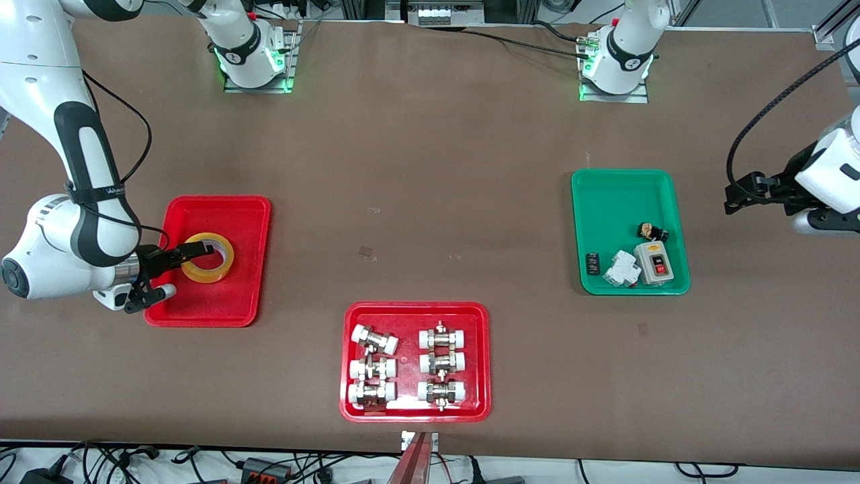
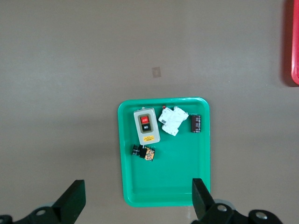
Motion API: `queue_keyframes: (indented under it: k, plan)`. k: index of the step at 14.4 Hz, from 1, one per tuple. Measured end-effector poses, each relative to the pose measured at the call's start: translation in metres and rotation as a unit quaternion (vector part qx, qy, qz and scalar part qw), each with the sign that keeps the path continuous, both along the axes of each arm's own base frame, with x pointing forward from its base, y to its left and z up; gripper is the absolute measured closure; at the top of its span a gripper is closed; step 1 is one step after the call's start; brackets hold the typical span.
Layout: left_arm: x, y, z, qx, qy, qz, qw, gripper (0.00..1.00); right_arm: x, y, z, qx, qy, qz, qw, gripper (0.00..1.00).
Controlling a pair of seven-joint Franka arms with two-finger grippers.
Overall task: Left arm passes tape to right arm into tray
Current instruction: 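Lower the tape into the red tray and open the right gripper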
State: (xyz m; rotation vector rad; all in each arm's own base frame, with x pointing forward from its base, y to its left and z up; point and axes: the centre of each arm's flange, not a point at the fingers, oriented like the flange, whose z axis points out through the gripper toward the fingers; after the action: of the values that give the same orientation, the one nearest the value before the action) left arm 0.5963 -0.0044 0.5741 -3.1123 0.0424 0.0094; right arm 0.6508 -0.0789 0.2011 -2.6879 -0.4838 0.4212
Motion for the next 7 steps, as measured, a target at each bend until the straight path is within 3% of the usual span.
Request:
queue_keyframes:
  k: [2,7]
  plan:
    - [-0.007,-0.008,0.006,0.001,0.002,-0.006,1.0,0.0,-0.002,-0.005,-0.009,0.005,-0.014,0.019,1.0,0.0]
    - [-0.02,-0.019,0.016,0.002,0.01,-0.015,1.0,0.0,-0.003,0.004,-0.012,0.013,-0.021,0.04,0.999,0.0]
